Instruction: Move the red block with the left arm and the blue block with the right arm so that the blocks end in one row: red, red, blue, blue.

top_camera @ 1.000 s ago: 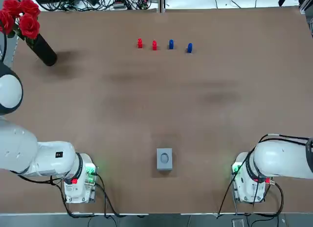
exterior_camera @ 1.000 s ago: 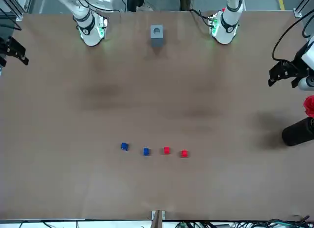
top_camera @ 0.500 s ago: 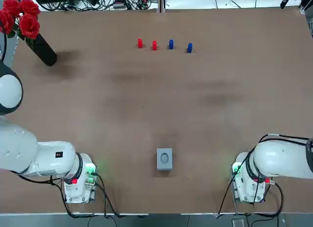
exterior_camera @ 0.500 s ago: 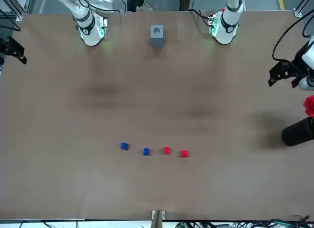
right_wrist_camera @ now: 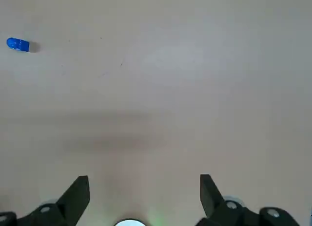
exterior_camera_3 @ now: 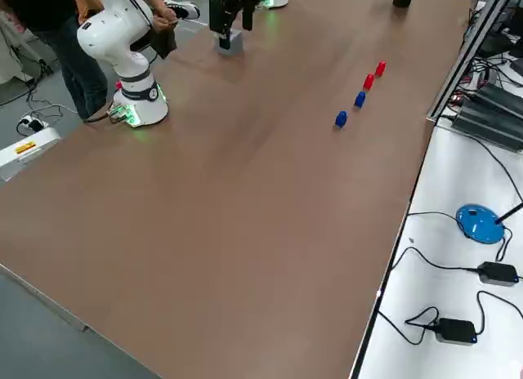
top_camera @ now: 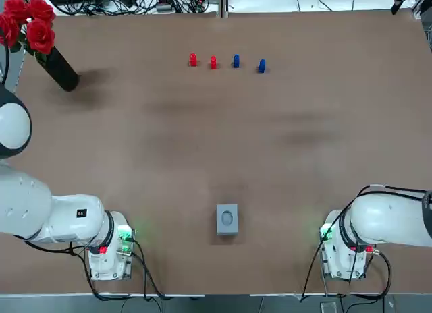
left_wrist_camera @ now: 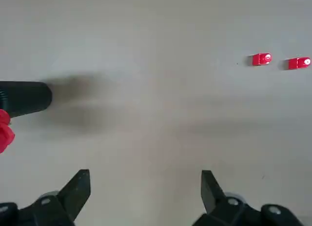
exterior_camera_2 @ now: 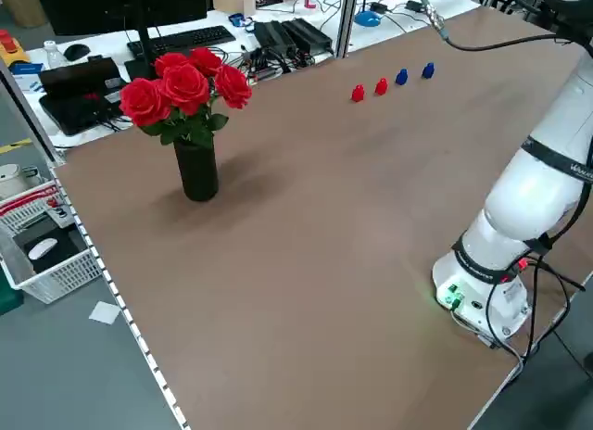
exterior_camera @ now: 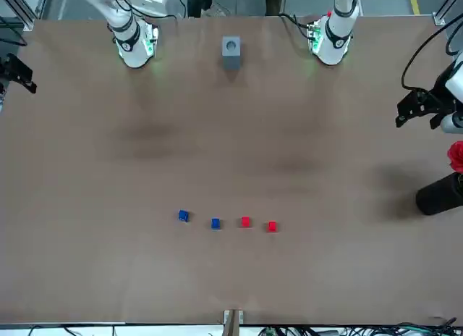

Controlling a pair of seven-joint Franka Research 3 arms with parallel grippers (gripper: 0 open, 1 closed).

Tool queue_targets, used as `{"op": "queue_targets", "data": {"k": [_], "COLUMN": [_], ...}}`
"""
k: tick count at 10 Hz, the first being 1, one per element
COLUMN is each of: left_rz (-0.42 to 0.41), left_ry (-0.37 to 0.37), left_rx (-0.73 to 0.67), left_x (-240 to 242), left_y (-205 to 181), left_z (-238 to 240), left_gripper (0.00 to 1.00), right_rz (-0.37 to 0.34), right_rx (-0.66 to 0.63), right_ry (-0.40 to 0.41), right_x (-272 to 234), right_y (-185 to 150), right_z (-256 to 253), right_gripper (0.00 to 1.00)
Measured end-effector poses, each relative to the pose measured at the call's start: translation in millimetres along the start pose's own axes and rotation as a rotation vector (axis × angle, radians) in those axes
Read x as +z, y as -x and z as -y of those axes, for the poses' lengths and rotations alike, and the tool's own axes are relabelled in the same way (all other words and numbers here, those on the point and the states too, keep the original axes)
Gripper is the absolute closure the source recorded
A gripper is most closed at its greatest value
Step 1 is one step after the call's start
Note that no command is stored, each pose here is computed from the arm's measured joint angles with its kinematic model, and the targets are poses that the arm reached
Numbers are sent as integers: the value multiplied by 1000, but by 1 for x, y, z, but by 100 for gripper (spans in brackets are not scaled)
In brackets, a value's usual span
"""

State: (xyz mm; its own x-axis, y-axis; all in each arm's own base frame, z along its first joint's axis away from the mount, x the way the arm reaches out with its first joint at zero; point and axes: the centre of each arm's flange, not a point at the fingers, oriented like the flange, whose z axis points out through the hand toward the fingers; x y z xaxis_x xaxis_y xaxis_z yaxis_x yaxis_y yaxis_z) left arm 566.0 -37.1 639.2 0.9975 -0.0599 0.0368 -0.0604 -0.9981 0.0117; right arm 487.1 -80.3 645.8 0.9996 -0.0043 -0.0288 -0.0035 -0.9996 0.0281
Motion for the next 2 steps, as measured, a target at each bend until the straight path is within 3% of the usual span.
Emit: {"op": "queue_targets", "data": {"k": [2], "left_rz": [-5], "left_ry": [0], "left_rx": [-2], "left_x": [-2], "left_y": [1], "left_z": [0], "left_gripper": [0], "right_rz": [1], "right_rx": [2], "right_ry": [0], "right_x": [1], "right_y": [0], "right_z": [-1], "right_gripper": [0]}}
